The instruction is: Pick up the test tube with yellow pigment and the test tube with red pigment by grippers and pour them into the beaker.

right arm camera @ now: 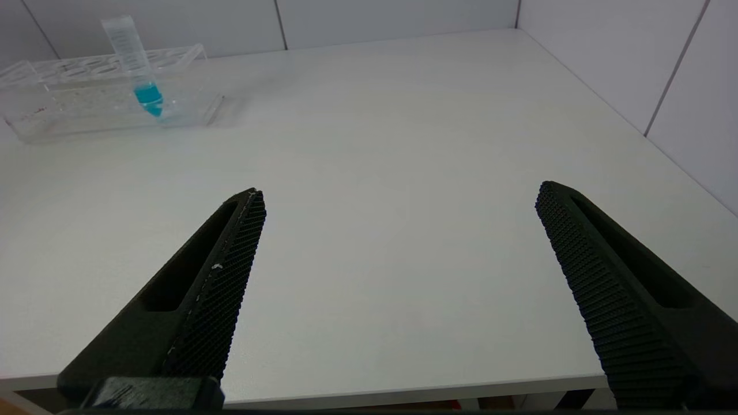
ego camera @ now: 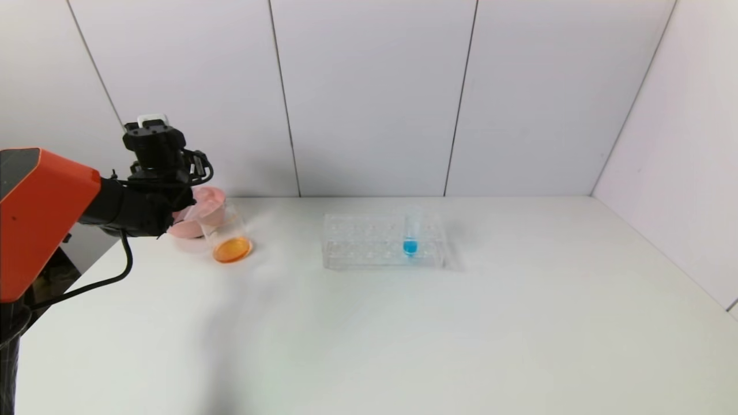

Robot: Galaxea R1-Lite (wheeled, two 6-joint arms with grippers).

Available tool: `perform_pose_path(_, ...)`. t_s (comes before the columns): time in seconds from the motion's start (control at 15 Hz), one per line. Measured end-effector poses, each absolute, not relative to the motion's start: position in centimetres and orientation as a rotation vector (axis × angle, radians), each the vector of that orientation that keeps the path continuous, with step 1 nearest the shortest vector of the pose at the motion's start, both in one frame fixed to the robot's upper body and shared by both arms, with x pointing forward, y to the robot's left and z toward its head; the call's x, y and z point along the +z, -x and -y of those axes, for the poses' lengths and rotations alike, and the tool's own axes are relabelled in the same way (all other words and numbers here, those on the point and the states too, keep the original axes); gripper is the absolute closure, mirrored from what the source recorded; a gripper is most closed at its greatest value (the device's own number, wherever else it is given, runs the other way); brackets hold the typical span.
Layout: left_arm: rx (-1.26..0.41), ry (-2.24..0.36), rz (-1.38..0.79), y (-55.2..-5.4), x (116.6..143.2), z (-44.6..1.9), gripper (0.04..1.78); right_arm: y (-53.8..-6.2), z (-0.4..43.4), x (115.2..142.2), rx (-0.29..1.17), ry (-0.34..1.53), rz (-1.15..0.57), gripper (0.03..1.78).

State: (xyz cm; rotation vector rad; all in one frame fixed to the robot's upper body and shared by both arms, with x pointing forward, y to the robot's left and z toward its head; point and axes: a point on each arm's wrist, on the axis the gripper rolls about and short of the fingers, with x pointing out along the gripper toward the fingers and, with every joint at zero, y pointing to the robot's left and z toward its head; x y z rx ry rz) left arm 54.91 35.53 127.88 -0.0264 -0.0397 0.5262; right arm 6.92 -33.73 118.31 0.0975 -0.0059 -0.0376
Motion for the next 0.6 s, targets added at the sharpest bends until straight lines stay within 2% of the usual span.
perform_pose_path(0.13, 0.483, 0.027, 0.046, -53.0, 129.6, -34.4, 0.06, -6.9, 33.7, 118.3, -0.038, -0.098, 0.005, 0.10)
perform_pose_path(0.33, 0.387, 0.038, 0.080, -49.3, 132.7, -31.9, 0.06, -6.9, 33.7, 118.3, -0.038, -0.098, 0.005, 0.10)
perform_pose_path(0.6, 0.179, 0.031, 0.055, -42.1, 133.5, -29.5, 0.06, -6.9, 33.7, 118.3, -0.038, -0.098, 0.005, 0.10)
